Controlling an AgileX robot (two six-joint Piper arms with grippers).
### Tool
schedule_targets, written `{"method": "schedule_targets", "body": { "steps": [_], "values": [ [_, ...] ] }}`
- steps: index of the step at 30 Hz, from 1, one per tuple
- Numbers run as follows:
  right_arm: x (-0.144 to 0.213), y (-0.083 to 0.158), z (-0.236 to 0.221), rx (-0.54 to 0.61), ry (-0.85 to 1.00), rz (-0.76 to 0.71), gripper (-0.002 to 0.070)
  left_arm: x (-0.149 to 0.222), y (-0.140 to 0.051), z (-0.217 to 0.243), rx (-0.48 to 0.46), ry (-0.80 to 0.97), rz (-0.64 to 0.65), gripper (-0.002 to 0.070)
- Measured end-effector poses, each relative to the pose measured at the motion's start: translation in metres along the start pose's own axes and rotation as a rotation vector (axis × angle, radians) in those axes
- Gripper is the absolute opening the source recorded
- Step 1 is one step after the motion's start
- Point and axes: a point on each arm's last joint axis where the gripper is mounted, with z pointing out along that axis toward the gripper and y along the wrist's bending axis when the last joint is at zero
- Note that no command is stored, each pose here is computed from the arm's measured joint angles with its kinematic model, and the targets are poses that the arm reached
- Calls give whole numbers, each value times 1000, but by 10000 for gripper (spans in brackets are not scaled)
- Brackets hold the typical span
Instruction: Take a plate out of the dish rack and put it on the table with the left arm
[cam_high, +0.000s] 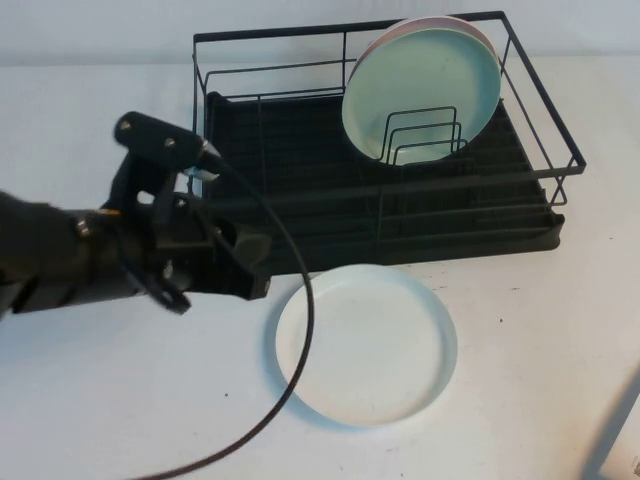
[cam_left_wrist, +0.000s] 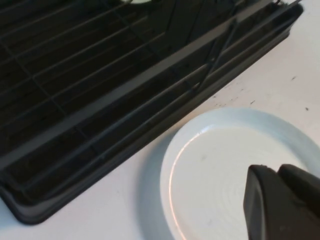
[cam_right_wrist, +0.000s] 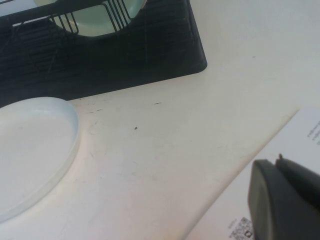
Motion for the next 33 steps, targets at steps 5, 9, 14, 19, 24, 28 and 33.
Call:
{"method": "schedule_targets", "body": {
  "steps": [5,9,14,19,24,28,33],
  "values": [
    [0,0,0,0,0,0,-20,19,-10,-27,-21,-20,-1,2],
    [0,0,0,0,0,0,-20,41,-17,-46,-59,-41,-13,1],
    [0,0,0,0,0,0,-20,60,-30,-66,-26,-54,-19,0],
    [0,0,0,0,0,0,-20,69,-40,-77,39,-23,37,0],
    [0,0,0,0,0,0,-20,72,-43,-93,0,-17,168,0],
    [0,0,0,0,0,0,-20,75,-44,-108,-53,-41,184,0],
    [0,0,0,0,0,0,-20,94,-38,-114,-169,-96,31,0]
  ]
}}
